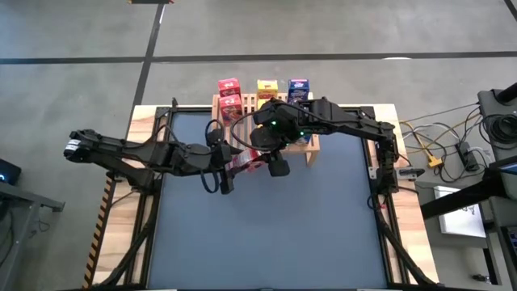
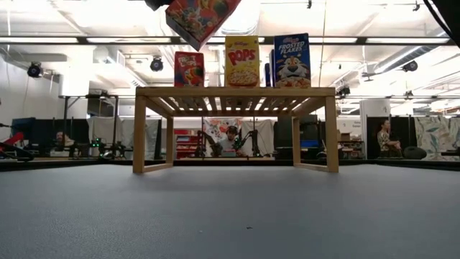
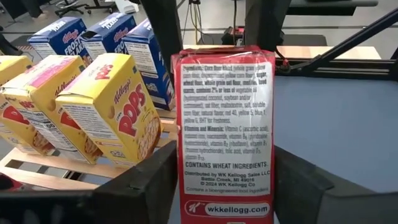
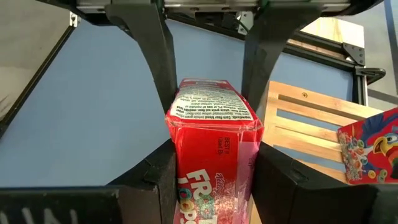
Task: Stack cereal on shelf
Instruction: Put the red cereal box on the shelf aligned with the red cereal boxes
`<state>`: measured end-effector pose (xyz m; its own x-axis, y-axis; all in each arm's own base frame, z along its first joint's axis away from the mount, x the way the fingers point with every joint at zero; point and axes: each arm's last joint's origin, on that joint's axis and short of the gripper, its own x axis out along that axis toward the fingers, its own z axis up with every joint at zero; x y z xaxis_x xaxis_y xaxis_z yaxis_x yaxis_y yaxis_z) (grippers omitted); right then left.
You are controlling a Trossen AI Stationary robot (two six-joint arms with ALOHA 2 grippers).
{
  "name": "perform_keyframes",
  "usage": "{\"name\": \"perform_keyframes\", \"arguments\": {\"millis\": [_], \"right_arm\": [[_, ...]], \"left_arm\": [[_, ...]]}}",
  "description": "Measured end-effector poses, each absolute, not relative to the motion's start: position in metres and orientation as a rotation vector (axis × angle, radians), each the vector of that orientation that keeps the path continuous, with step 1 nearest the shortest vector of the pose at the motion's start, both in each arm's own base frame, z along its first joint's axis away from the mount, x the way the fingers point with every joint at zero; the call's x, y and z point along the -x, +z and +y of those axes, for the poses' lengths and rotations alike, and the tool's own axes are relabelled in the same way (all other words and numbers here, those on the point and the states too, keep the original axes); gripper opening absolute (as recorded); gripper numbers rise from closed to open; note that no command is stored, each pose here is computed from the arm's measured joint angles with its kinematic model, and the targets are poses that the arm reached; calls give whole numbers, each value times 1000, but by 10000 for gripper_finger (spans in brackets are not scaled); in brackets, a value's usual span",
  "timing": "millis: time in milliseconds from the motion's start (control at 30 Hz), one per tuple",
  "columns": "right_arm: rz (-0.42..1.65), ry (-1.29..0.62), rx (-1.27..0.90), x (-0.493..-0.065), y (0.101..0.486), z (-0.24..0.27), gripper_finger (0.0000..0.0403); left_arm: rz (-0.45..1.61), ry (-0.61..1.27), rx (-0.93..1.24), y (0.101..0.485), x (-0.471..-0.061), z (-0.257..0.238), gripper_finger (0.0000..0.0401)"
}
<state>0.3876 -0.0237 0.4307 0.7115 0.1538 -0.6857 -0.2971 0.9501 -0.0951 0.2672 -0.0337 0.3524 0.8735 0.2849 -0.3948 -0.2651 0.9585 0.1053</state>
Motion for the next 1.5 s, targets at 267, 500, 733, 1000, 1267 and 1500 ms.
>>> {"name": "perform_keyframes", "arguments": {"millis": [267,500,733,1000,1267,1500], "right_arm": [[733,254,212,-388,431,-24,175],[729,255,217,-387,432,-24,212],[700,249,221,-381,442,-23,244],[633,195,249,-351,471,-22,252],[515,181,300,-306,507,-18,237],[462,237,349,-280,521,-2,233]], "left_arm": [[420,289,-45,352,-267,-34,160],[432,289,-49,351,-266,-34,154],[444,302,-59,346,-263,-33,154],[381,302,-69,346,-251,-29,153],[163,304,-111,328,-222,-18,153],[-112,192,-84,298,-190,13,153]]}}
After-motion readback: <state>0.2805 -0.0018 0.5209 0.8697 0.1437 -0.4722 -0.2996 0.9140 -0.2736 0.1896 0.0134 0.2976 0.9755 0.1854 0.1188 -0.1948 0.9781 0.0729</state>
